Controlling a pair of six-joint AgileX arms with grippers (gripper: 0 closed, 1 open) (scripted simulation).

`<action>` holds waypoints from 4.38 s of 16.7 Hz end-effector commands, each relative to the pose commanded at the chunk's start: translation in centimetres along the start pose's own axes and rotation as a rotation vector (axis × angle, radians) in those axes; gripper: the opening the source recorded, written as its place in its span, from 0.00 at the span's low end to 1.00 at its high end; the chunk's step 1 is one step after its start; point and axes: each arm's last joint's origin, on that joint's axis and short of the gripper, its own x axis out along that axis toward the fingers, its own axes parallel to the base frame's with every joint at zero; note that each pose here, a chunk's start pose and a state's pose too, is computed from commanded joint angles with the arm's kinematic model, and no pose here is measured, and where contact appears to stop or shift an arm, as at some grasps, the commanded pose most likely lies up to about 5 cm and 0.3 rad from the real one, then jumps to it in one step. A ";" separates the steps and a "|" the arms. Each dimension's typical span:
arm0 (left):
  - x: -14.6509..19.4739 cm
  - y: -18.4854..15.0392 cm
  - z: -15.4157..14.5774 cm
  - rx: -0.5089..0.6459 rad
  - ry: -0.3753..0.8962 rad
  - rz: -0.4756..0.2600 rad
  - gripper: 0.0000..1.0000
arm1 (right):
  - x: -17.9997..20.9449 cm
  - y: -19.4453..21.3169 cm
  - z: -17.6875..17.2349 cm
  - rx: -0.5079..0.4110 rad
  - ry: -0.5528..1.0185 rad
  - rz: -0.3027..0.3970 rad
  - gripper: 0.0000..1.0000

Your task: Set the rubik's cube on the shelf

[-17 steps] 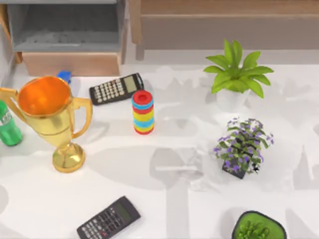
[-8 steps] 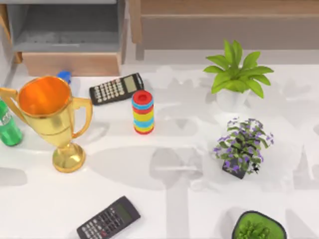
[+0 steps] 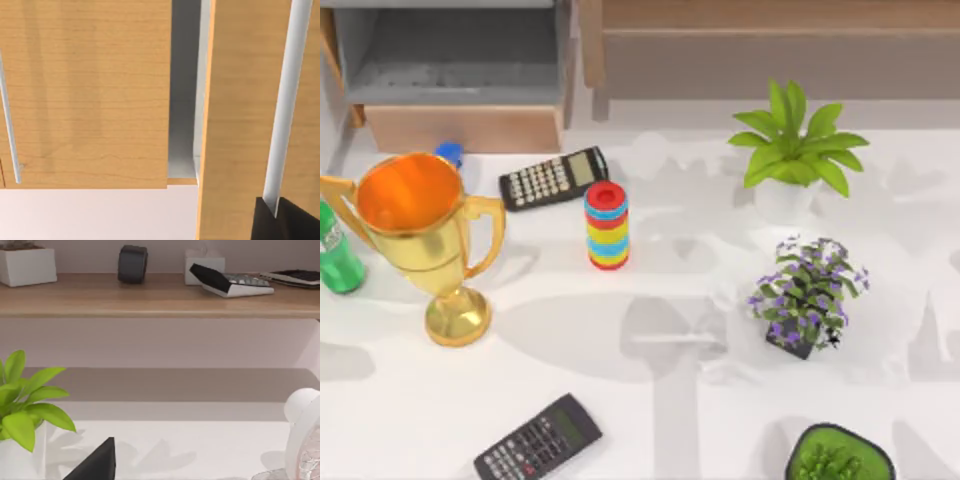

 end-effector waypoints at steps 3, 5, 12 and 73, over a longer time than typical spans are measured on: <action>0.0 0.0 0.0 0.000 0.000 0.000 0.45 | 0.0 0.0 0.0 0.000 0.000 0.000 1.00; 0.0 0.0 0.0 0.000 0.000 0.000 0.60 | 0.0 0.0 0.0 0.000 0.000 0.000 1.00; 0.0 0.0 0.0 0.000 0.000 0.000 1.00 | 0.0 0.0 0.0 0.000 0.000 0.000 1.00; 21.2 13.6 -0.5 -1.257 1.003 -1.063 1.00 | 0.0 0.0 0.0 0.000 0.000 0.000 1.00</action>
